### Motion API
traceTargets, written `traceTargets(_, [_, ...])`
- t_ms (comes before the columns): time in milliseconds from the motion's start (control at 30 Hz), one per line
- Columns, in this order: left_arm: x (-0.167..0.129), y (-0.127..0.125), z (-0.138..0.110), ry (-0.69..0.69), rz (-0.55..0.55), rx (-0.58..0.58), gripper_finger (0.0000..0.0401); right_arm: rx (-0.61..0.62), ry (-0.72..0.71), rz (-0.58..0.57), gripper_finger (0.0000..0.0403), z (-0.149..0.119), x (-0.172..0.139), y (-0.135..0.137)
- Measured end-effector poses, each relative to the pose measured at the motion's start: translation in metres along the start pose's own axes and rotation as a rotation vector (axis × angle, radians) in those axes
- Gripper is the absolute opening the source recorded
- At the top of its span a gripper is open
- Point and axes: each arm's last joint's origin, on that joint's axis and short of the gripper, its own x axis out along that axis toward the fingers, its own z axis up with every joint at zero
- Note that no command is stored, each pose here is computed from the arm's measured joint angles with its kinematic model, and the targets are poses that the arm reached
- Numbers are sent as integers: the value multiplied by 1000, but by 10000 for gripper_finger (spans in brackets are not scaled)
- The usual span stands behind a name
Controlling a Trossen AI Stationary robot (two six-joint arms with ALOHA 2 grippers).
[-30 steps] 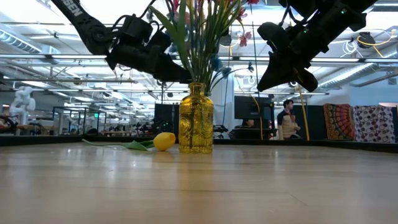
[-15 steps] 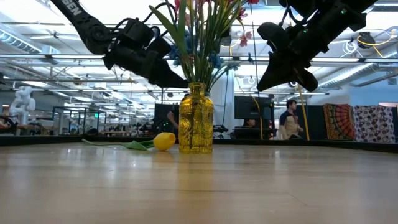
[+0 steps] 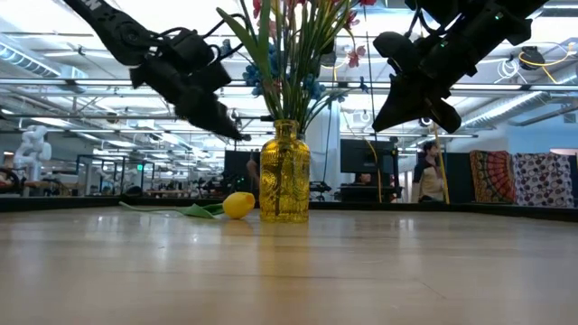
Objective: Sort flowers into vase by color
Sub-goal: Put the yellow flower into the yellow flower vase
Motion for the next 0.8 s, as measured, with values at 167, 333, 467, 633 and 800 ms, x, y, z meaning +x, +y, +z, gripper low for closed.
traceTargets(167, [-9,-10,-12,182,-26,93,136,0,0,0,0,0,0,0])
traceTargets(333, [-12,-23,-26,368,-112,163,136,-3,0,0,0,0,0,0])
traceTargets(467, [-9,-33,-31,452,-177,243,136,-4,1,0,0,0,0,0])
traceTargets(633, [6,-45,-34,521,-212,334,136,-4,1,0,0,0,0,0])
traceTargets(800, [25,-57,-42,590,-267,360,136,-3,7,5,0,0,0,0])
